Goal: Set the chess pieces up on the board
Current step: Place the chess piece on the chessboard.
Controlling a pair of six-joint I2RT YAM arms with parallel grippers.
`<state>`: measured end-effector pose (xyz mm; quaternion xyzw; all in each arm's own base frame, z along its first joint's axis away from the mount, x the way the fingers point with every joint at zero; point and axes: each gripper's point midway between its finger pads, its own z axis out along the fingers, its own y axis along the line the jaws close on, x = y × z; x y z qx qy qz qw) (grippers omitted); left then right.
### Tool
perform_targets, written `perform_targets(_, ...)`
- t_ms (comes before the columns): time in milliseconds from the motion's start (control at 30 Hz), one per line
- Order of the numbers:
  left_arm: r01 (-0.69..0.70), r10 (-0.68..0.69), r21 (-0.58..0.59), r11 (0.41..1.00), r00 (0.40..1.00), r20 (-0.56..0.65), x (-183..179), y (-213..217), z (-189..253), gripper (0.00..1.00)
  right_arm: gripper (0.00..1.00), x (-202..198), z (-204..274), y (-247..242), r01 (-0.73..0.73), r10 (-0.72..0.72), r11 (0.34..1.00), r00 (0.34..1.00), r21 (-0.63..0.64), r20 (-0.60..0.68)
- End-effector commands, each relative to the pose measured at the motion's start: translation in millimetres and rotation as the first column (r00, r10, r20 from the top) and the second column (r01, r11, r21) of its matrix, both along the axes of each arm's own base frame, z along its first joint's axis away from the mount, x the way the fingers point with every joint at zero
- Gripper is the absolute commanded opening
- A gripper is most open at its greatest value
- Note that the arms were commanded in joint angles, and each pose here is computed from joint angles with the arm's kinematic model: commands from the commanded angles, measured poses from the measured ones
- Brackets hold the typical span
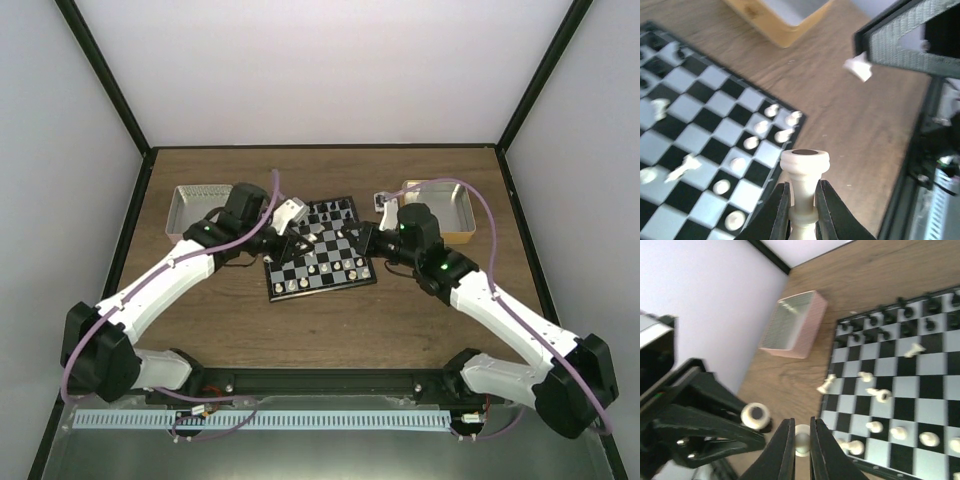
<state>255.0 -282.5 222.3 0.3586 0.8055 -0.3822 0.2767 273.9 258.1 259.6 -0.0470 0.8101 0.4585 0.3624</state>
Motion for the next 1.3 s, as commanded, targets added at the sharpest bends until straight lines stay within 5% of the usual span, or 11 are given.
perform_targets(0, -0.314, 0.305, 0.076, 0.946, 0.946, 0.108, 40, 34, 3, 0.04, 0.01, 23, -32, -24, 0.16, -0.157, 0.968, 0.987, -0.195, 0.033)
perform_targets(133, -0.554, 0.522, 0.096, 0.827, 0.82, 0.237, 64, 76, 18, 0.04, 0.01, 26, -62, -25, 0.197, -0.204, 0.925, 0.979, -0.326, 0.014)
perform_targets(300, -0.797, 0.737, 0.015, 0.604, 0.565, 0.372, 80, 136, 46, 0.04, 0.01, 20, -83, 5, 0.16, -0.165, 0.905, 0.986, -0.395, 0.021)
perform_targets(533, -0.846, 0.821, -0.17, 0.505, 0.409, 0.398, 64, 168, 81, 0.04, 0.02, 19, -105, 69, 0.076, -0.06, 0.854, 0.997, -0.514, 0.047)
perform_targets(1267, -0.83, 0.833, -0.258, 0.495, 0.369, 0.412, 48, 181, 98, 0.04, 0.02, 26, -179, 125, -0.062, 0.028, 0.721, 0.998, -0.69, -0.061)
